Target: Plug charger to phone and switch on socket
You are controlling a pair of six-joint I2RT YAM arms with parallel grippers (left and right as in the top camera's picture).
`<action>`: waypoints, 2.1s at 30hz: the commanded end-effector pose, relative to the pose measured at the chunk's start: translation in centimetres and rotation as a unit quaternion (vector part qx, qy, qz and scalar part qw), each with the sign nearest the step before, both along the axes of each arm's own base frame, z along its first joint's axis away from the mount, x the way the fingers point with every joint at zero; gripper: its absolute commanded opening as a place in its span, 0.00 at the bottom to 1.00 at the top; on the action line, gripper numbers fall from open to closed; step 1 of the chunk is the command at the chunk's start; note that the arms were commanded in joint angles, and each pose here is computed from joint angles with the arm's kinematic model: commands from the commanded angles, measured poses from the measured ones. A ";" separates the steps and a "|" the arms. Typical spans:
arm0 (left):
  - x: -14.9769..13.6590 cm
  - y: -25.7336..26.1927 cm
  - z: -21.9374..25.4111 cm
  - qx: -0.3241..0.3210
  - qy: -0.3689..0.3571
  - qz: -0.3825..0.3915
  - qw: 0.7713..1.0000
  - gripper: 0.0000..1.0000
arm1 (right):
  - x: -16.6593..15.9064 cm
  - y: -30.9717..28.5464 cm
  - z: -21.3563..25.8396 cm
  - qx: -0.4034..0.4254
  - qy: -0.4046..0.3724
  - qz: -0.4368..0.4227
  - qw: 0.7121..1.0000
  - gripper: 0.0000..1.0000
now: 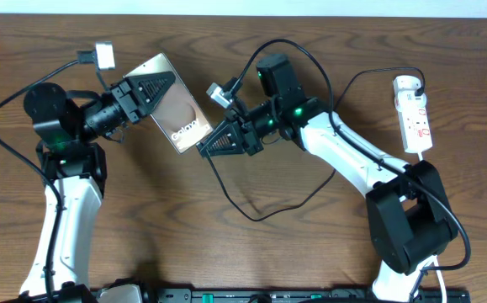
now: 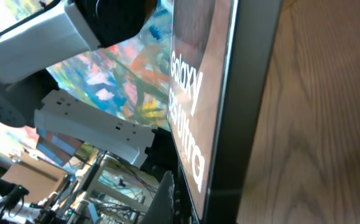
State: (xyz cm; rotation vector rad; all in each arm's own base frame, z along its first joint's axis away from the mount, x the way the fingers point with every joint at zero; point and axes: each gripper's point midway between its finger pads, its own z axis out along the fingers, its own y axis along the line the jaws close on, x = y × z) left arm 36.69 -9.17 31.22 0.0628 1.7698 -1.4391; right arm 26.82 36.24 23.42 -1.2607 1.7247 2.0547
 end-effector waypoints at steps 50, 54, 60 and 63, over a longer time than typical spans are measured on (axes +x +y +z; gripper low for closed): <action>-0.7 -1.4 -1.4 0.013 -0.011 -0.020 1.000 0.07 | 1.2 -0.8 1.6 0.018 -0.019 -0.008 1.000 0.99; -0.7 -1.4 -1.4 0.013 -0.011 -0.020 1.000 0.07 | 1.2 -0.8 1.6 0.018 -0.019 -0.008 1.000 0.99; -0.8 -1.4 -1.4 0.013 -0.011 -0.022 1.000 0.07 | 1.3 -0.8 1.5 0.016 -0.018 -0.011 1.000 0.99; -1.0 -0.8 -1.5 0.012 -0.007 -0.024 1.000 0.08 | 2.1 -1.0 1.2 -0.003 0.003 -0.028 1.000 0.99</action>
